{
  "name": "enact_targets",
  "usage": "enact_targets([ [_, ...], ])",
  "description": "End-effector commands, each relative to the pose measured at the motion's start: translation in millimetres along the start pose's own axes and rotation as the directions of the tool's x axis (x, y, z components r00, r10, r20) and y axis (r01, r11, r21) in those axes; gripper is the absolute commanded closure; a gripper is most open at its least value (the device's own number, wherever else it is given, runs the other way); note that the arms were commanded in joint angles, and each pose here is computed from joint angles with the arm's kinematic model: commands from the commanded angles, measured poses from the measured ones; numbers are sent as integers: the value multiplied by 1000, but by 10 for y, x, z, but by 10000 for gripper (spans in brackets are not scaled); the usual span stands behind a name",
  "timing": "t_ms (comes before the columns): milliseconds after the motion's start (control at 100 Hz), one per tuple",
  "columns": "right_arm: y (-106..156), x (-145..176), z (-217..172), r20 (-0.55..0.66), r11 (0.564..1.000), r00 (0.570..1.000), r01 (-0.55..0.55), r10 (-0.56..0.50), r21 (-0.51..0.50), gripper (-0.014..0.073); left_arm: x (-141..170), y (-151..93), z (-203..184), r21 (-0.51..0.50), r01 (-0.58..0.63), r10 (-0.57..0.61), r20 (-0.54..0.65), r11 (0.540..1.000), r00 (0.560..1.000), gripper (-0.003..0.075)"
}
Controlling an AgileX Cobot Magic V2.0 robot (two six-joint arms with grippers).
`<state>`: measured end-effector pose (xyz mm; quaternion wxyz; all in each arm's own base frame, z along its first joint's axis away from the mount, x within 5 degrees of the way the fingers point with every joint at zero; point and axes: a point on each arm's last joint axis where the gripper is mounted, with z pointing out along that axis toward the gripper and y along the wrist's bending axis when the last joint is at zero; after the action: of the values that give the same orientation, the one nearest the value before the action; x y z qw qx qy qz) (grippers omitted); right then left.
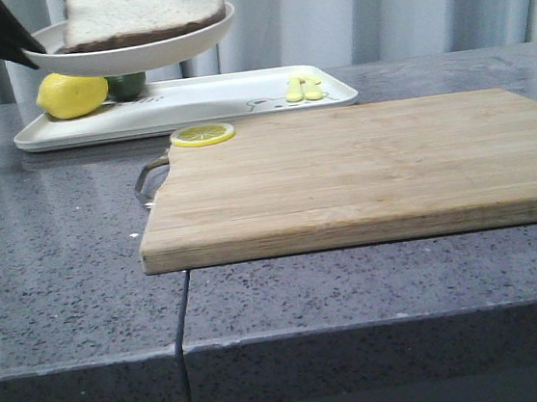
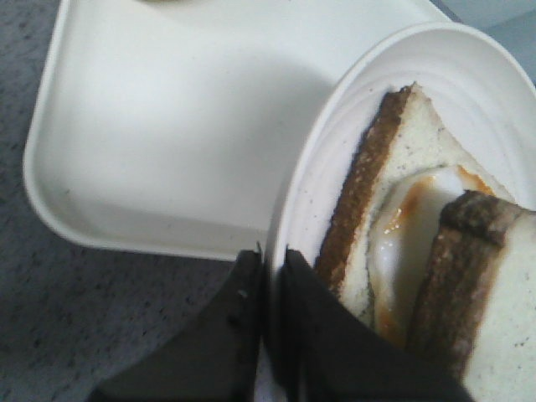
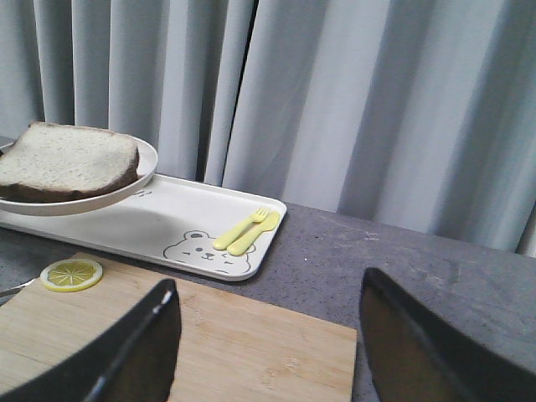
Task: Place bread and move sandwich to tray
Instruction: 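Lift the plate with the left gripper and carry it over the tray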
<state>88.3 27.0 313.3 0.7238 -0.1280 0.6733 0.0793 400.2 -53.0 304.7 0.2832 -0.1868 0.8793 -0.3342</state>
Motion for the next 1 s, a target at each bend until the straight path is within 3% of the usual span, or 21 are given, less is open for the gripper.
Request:
enact_targets([
  [0,-63,-138,-5,77,998,997,1,-6,64,125,-211,-294,-95,114,5,-14,78,993,997,739],
  [420,-70,-145,-6,85,997,996,0,-6,71,125,-469,-495,545,185,-47,44,21,982,999,739],
  [660,-72,-147,-6,88,997,996,0,-7,74,125,-616,-440,507,193,-32,16,83,981,996,739],
  [990,-74,-149,-7,90,997,996,0,-7,76,125,-660,-238,678,165,2,-12,58,986,998,739],
])
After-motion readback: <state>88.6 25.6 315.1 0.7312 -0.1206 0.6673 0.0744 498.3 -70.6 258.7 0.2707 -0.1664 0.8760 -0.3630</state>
